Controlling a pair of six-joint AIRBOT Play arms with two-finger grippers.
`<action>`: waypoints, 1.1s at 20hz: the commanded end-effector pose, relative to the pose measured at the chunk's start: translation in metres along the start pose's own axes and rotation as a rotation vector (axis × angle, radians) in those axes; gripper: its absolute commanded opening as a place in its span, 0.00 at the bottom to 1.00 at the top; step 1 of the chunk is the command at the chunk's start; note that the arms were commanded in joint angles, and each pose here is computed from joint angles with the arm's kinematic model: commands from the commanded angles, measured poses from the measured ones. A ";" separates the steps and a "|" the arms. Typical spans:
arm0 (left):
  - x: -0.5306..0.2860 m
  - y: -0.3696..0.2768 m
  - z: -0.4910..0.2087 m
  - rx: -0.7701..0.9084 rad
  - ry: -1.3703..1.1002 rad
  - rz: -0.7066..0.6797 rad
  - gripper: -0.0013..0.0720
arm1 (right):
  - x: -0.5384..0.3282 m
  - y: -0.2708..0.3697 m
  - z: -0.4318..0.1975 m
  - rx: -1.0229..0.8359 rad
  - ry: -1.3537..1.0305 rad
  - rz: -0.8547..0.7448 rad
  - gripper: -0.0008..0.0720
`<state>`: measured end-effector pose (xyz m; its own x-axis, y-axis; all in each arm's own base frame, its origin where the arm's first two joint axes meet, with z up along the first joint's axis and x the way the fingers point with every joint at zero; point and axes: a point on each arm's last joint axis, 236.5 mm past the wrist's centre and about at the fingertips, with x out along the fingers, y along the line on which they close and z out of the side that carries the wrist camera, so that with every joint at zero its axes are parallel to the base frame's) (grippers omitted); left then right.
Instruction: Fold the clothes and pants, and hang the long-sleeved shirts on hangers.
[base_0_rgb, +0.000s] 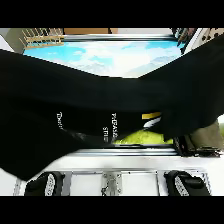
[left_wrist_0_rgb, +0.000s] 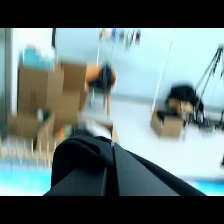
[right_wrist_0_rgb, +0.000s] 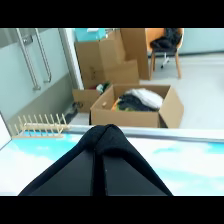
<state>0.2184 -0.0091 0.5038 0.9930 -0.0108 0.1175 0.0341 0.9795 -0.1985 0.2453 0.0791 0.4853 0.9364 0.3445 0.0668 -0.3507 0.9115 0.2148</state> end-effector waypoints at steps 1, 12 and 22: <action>0.068 0.046 -0.085 -0.103 0.281 0.051 0.03 | 0.046 -0.028 -0.055 0.128 0.216 -0.020 0.02; 0.216 0.151 -0.454 -0.399 1.015 0.182 0.03 | 0.222 -0.168 -0.415 0.341 1.032 -0.183 0.02; 0.263 0.166 -0.507 -0.426 1.048 0.187 0.03 | 0.240 -0.216 -0.442 0.191 0.987 -0.294 0.02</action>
<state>0.5419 0.0448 0.0245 0.5980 -0.2357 -0.7660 -0.2674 0.8423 -0.4679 0.5468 0.0789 0.0392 0.5600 0.2940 -0.7746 -0.0151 0.9384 0.3452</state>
